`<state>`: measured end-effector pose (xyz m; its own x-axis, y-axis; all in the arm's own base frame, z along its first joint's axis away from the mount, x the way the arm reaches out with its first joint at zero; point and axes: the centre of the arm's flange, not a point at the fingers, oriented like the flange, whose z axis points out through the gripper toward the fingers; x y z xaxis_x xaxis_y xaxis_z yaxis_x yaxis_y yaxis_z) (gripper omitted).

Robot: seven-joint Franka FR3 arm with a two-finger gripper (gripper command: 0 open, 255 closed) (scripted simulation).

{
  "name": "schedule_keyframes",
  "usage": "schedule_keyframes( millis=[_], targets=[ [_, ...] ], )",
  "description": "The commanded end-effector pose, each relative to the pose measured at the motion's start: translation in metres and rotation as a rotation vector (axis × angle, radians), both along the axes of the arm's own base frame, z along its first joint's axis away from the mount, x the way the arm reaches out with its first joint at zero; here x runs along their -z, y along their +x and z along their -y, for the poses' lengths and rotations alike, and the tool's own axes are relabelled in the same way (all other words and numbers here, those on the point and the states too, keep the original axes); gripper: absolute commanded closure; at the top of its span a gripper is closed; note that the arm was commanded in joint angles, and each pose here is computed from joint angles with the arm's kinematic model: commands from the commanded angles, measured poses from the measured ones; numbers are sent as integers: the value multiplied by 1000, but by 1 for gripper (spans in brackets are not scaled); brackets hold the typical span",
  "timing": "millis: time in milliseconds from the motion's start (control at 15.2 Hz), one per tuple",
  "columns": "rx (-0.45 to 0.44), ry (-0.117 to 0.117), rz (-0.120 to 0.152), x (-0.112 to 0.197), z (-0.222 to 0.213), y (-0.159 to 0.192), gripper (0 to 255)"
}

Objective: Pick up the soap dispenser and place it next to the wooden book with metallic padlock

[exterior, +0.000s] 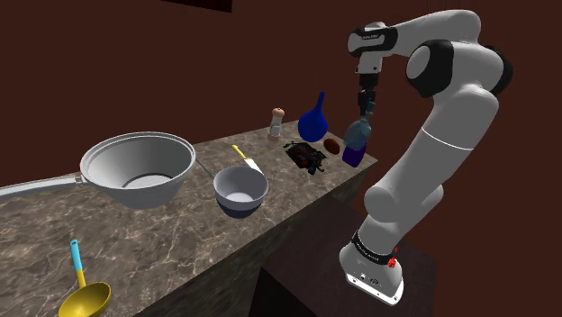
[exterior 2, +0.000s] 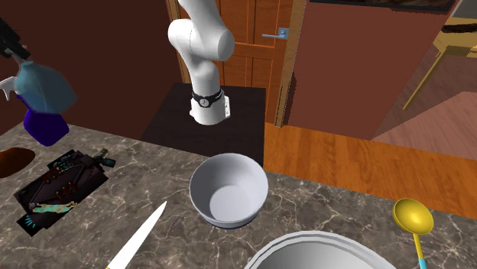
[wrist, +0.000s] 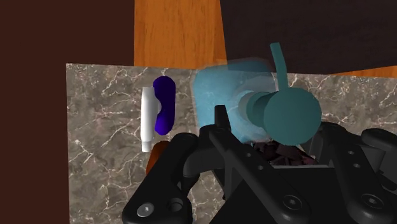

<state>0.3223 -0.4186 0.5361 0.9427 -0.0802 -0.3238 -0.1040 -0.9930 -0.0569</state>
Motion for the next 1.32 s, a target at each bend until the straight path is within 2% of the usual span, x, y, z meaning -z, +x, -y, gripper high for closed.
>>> schedule_keyframes(
  millis=[0, 1254],
  targets=[
    [0, -1, 1, 11, 0, -1, 255],
    [0, -1, 1, 111, 0, -1, 255]
  ],
)
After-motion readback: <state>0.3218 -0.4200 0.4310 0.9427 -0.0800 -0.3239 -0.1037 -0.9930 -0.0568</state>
